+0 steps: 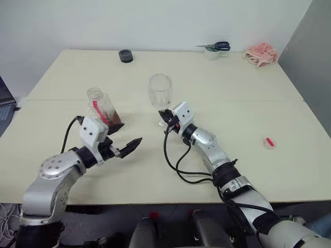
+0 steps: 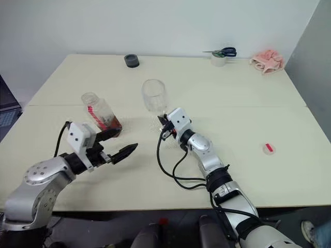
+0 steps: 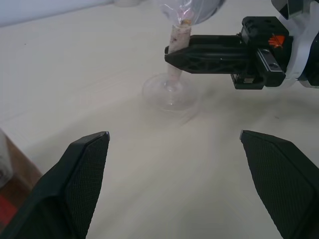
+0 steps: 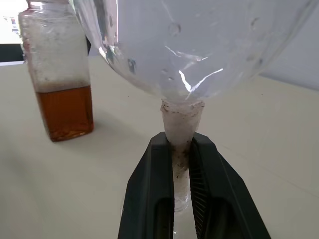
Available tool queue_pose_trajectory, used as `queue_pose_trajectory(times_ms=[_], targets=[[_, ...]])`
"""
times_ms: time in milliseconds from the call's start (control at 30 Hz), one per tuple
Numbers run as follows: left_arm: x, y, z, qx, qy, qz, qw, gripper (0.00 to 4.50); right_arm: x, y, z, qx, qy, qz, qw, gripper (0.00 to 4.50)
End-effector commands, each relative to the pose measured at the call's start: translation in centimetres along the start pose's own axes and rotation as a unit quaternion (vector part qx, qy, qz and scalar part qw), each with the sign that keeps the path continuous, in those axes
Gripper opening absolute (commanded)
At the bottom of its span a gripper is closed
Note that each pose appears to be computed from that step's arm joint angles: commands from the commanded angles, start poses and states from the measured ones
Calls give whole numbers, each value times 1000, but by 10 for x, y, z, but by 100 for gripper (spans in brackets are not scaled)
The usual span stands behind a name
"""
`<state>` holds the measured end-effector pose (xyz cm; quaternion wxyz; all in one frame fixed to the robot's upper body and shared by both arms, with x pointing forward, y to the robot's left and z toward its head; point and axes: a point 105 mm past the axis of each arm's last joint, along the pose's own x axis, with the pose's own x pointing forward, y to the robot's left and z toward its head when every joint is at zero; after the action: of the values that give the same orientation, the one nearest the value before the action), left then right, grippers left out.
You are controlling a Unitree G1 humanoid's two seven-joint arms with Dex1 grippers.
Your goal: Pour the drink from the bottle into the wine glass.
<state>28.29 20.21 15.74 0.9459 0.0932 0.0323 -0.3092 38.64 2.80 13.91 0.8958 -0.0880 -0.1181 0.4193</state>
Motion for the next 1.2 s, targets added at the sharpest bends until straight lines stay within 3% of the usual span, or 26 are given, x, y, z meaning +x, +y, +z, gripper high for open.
queue_pose_trajectory(times_ms=[33, 467, 867, 1033, 1200], targets=[[-14, 0, 12, 20, -9, 12, 1000, 450, 5, 1, 9, -12, -12, 13, 1000, 15], [-19, -6, 8, 16, -2, 31, 999, 450, 12, -6, -12, 33, 37, 7, 999, 15], [-18, -4, 6, 18, 1, 34, 999, 450, 11, -12, -10, 15, 38, 4, 999, 438], [-23, 3, -2, 2, 4, 58, 998, 450, -1, -13, -6, -1, 35, 34, 999, 448], [-47, 29, -16, -34, -17, 148, 988, 450, -52, -27, 12, -45, 69, 106, 991, 448]])
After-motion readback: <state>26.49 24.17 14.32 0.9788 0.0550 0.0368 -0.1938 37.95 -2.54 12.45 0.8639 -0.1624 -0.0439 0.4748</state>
